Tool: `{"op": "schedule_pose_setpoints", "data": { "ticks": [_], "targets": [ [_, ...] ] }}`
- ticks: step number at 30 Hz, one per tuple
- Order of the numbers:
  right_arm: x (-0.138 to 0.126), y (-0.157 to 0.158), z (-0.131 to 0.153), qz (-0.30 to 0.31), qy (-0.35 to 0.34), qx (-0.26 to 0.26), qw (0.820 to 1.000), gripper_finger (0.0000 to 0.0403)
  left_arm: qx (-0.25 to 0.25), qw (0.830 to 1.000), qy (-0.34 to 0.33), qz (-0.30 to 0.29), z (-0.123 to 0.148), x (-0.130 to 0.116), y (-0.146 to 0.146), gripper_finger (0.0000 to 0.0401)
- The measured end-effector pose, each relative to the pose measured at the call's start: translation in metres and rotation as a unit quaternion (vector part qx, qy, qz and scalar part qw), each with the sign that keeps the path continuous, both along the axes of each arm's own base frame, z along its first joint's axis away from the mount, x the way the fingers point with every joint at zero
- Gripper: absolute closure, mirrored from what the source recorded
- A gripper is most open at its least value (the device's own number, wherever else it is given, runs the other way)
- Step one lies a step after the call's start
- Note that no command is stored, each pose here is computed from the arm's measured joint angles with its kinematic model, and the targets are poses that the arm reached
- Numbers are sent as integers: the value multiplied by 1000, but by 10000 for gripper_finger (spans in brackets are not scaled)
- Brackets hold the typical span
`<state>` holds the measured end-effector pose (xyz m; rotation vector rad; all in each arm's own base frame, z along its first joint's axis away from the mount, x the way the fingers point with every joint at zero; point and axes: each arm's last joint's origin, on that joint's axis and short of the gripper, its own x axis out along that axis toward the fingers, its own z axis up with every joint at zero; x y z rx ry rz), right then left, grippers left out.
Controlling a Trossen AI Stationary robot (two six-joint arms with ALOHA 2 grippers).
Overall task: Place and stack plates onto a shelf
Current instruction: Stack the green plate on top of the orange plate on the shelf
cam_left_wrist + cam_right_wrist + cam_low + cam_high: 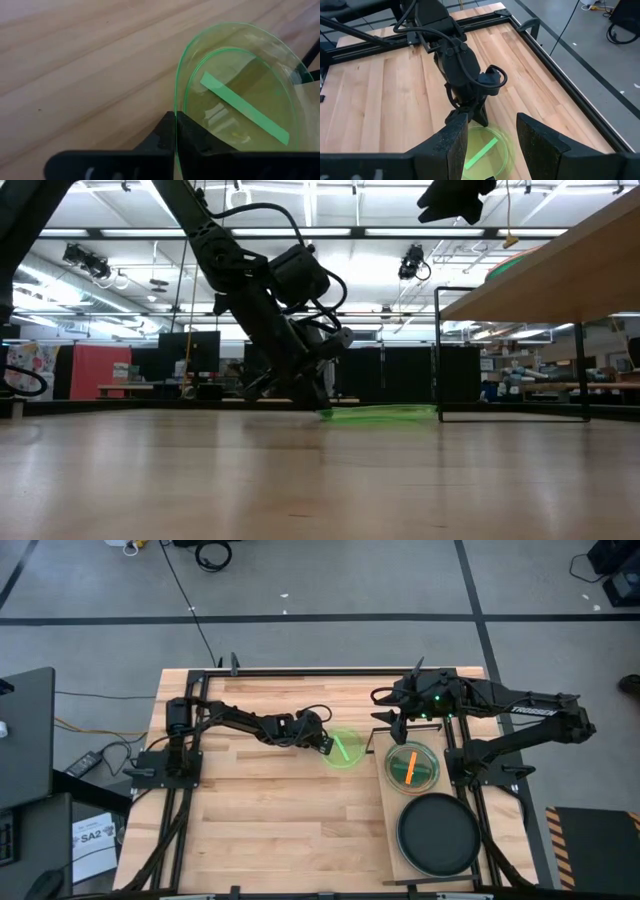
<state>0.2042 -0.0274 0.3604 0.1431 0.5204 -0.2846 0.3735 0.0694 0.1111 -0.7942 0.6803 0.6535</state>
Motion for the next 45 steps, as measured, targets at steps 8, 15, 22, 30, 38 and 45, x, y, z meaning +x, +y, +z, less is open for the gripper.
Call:
{"op": "schedule_pose_setpoints", "data": {
  "ticks": [8, 15, 22, 30, 38, 45],
  "targets": [
    [0, 0, 0, 0, 0, 0, 1000, 228, 13, 1000, 13, -16, 7, -4, -1, 395],
    [0, 0, 0, -2, 0, -1, 1000, 228, 24, 999, 29, -31, 34, -15, -3, 395],
    [0, -3, 1, -40, -1, -24, 999, 228, 50, 997, 17, -57, 73, -29, -8, 395],
    [0, -3, 2, -44, -8, -27, 999, 228, 78, 993, -50, -77, 129, -50, -18, 395],
    [3, -2, 6, -46, -45, 13, 998, 228, 101, 983, -131, -75, 171, -67, -24, 395],
    [4, -2, 8, -68, -70, 71, 993, 228, 124, 972, -187, -72, 191, -72, -25, 395]
  ]
}}
